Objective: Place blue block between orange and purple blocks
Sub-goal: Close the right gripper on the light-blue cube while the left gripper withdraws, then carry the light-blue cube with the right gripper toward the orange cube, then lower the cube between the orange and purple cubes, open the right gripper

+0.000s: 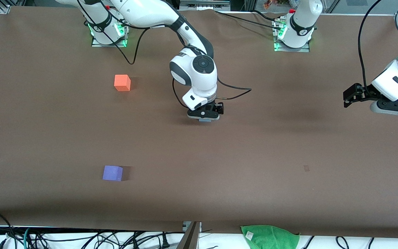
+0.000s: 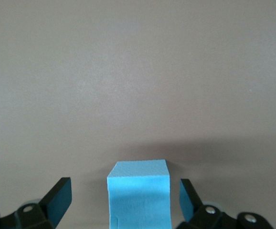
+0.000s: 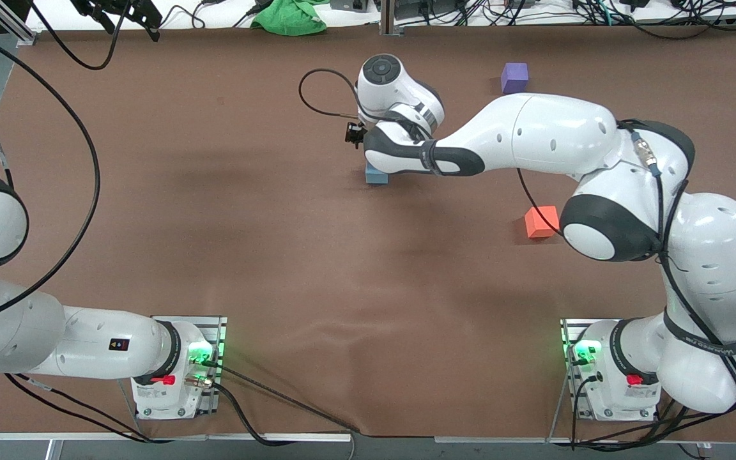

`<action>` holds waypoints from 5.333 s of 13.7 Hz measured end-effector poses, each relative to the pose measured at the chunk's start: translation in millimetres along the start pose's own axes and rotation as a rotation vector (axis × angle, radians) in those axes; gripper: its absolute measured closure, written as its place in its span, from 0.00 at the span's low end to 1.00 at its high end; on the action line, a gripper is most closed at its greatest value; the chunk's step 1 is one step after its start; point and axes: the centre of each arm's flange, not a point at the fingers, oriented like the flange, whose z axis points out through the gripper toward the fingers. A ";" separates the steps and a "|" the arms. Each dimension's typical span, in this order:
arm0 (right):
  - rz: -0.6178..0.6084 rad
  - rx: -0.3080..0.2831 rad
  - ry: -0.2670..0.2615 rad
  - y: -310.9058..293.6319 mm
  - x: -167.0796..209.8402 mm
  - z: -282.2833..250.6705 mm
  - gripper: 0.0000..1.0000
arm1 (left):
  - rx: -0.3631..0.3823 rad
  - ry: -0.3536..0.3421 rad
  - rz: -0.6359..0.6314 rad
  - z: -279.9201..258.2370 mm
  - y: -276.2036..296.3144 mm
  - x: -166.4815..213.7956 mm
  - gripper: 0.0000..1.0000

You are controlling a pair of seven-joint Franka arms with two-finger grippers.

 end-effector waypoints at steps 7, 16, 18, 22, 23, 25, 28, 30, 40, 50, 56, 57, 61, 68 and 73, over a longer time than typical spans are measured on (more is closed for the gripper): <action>-0.040 -0.042 0.019 0.1 -6.8 22.6 0.00 | -0.037 -0.050 -0.041 -1.0 -7.7 -21.6 0.00; -0.044 -0.052 0.012 2.3 -10.4 39.6 0.04 | -0.050 -0.123 -0.043 -0.4 -5.3 -32.8 0.00; -0.045 -0.049 0.014 1.9 -10.5 39.9 0.27 | -0.054 -0.125 -0.045 -1.9 -5.6 -34.2 0.00; -0.043 -0.045 0.019 1.3 -8.0 37.5 0.42 | -0.054 -0.123 -0.049 -5.1 -7.6 -36.4 0.00; -0.039 -0.045 0.023 2.1 -4.9 35.9 0.42 | -0.054 -0.121 -0.051 -6.8 -8.6 -37.2 0.00; -0.026 -0.068 0.024 11.0 11.5 24.2 0.42 | -0.054 -0.113 -0.052 -11.4 -9.2 -39.3 0.00; -0.058 -0.124 -0.021 44.4 55.4 -19.4 0.42 | -0.054 -0.110 -0.053 -13.2 -9.4 -40.1 0.00; -0.099 -0.121 -0.093 83.2 93.7 -55.7 0.42 | -0.054 -0.110 -0.052 -13.2 -9.2 -40.1 0.00; -0.132 -0.186 -0.225 337.6 193.2 -76.0 0.42 | -0.053 -0.111 -0.045 -13.3 -4.9 -39.5 0.00; -0.027 -0.090 -0.087 415.1 128.6 10.3 0.42 | -0.054 -0.115 -0.043 -12.9 -4.0 -39.9 0.00; -0.030 -0.075 -0.021 418.5 120.9 20.0 0.42 | -0.054 -0.115 -0.043 -12.9 -4.0 -39.9 0.00; -0.035 -0.074 -0.016 419.3 117.8 23.8 0.42 | -0.054 -0.115 -0.043 -12.9 -4.0 -39.9 0.00; -0.063 -0.072 -0.008 416.6 112.9 29.8 0.43 | -0.054 -0.115 -0.043 -12.9 -4.0 -39.9 0.00; -0.132 -0.055 0.018 406.6 103.7 35.9 0.46 | -0.054 -0.115 -0.043 -12.9 -4.0 -39.9 0.00; -0.157 -0.061 -0.010 403.7 109.7 31.4 0.00 | -0.054 -0.115 -0.043 -12.9 -4.0 -39.9 0.00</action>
